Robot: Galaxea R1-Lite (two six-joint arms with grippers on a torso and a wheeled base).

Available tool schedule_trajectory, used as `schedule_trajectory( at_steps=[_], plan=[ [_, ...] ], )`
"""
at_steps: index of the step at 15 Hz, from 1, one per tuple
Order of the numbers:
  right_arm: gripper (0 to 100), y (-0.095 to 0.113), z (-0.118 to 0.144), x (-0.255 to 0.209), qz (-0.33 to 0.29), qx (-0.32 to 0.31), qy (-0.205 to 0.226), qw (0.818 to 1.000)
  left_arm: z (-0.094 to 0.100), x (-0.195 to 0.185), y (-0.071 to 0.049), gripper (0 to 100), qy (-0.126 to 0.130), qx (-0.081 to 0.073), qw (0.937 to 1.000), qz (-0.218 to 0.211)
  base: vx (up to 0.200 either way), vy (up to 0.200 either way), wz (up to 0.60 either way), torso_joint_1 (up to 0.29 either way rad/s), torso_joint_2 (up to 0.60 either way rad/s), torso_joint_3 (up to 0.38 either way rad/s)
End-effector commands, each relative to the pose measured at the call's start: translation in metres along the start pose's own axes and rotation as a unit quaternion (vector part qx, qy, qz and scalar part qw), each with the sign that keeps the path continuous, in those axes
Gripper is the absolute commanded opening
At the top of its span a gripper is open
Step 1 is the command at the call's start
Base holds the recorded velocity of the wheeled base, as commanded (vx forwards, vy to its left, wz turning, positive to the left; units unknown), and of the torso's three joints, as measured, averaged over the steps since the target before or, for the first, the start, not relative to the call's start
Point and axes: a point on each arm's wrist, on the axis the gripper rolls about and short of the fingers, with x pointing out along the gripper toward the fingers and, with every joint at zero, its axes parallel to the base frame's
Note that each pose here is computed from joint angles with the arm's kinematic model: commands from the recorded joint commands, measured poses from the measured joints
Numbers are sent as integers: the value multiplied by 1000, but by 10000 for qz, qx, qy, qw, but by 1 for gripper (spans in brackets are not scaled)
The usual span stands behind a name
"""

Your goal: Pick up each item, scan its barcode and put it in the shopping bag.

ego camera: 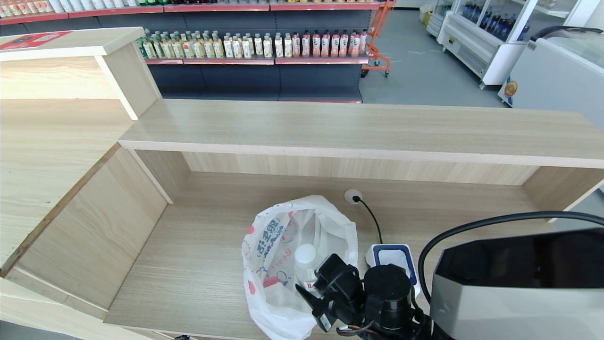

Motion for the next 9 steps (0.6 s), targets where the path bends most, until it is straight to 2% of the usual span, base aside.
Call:
schedule_trajectory(
  at_steps=[1,2,3,9],
  plan=[
    [0,0,0,0,4,-3,-2,10000,0,0,0,100,6,0,10000,1,0,0,0,0,0,0],
    [0,0,-1,0,6,-4,6,10000,0,0,0,100,6,0,10000,1,0,0,0,0,0,0],
    [100,1,-1,0,8,-5,13,10000,0,0,0,100,6,0,10000,1,0,0,0,0,0,0],
    [100,0,6,-3,0,1,-80,10000,0,0,0,100,6,0,10000,1,0,0,0,0,0,0]
  ],
)
